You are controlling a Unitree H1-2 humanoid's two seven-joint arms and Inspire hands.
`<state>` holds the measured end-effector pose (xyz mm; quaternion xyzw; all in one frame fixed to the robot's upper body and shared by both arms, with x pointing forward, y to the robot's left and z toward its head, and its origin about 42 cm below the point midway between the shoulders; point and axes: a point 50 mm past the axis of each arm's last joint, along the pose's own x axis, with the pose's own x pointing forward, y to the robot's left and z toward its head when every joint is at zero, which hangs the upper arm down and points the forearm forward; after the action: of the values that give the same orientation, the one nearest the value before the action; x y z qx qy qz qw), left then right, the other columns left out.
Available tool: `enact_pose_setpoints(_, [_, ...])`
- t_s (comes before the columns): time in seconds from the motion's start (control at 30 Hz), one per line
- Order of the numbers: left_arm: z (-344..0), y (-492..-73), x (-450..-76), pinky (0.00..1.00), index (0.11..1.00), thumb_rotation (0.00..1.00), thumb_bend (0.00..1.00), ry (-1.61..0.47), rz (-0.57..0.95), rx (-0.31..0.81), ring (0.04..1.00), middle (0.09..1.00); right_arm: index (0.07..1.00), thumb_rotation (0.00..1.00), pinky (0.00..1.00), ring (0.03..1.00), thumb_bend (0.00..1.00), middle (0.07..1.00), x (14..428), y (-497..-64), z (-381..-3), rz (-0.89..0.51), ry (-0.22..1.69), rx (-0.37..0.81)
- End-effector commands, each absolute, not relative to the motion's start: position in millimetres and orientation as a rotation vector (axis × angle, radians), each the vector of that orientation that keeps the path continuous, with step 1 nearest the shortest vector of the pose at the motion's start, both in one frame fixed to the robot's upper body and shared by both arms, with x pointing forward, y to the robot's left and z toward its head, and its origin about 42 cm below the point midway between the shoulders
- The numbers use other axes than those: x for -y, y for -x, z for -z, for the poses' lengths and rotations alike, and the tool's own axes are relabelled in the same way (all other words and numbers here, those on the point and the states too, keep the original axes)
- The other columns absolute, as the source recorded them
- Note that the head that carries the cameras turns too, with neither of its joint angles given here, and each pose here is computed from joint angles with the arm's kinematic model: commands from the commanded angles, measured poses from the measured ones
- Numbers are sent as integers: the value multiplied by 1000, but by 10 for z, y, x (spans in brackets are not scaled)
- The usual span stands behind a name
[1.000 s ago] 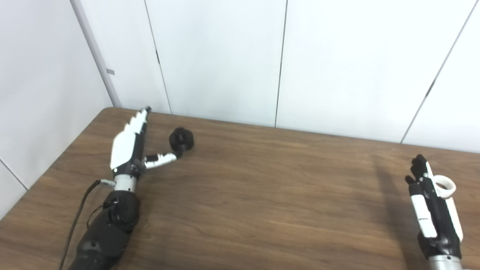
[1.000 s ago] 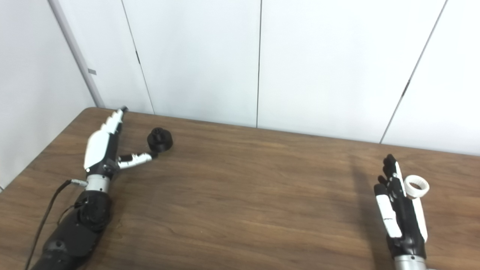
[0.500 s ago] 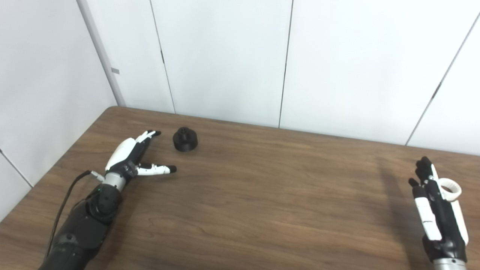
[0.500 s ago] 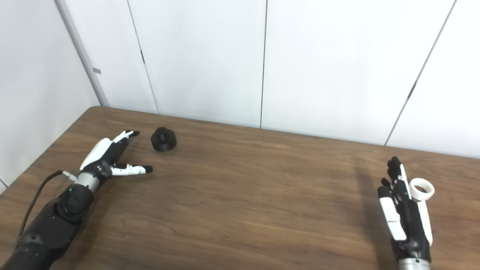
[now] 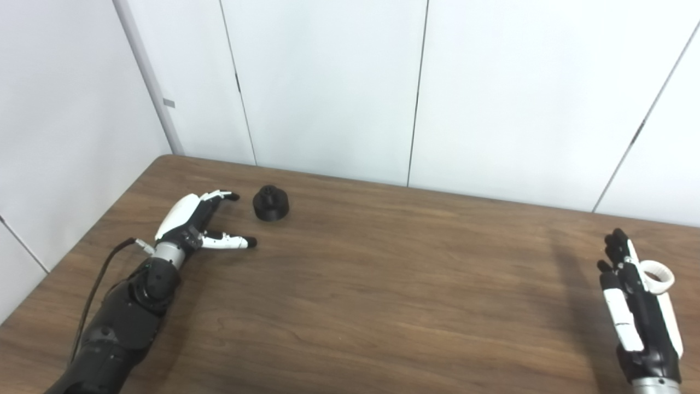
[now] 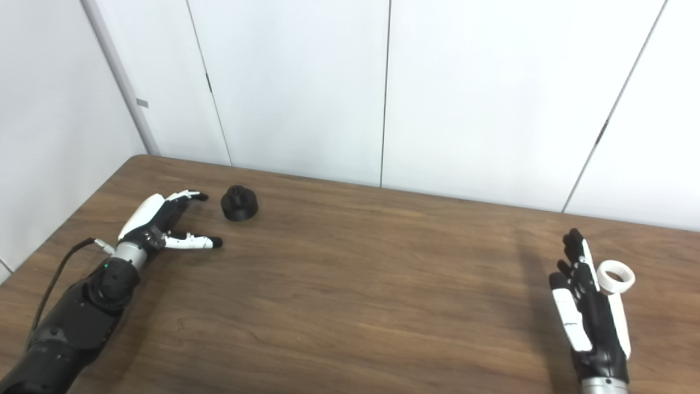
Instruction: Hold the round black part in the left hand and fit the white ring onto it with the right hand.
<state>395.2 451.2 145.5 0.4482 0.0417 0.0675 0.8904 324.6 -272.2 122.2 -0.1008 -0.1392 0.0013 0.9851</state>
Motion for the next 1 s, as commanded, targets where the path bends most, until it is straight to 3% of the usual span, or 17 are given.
enact_pose_setpoints(0.0, [-1763,-4103,-4663,986,801,319,1000,-975,-175,-46,986,935,976,838,972,997,420,977,2773,-2997,-873,20,183,173])
enact_pose_setpoints(0.27, [-1729,-4273,-4616,966,764,348,1000,-1008,-144,-52,964,911,983,835,943,999,424,983,2791,-2937,-915,21,164,187])
enact_pose_setpoints(0.47, [-1685,-4345,-4528,961,749,300,1000,-998,-130,-55,956,901,980,846,910,991,440,980,2787,-2897,-950,20,181,198])
enact_pose_setpoints(0.97, [-1612,-4539,-4346,910,741,311,1000,-979,-73,-76,931,888,976,850,950,993,442,979,2709,-2816,-1009,28,190,200])
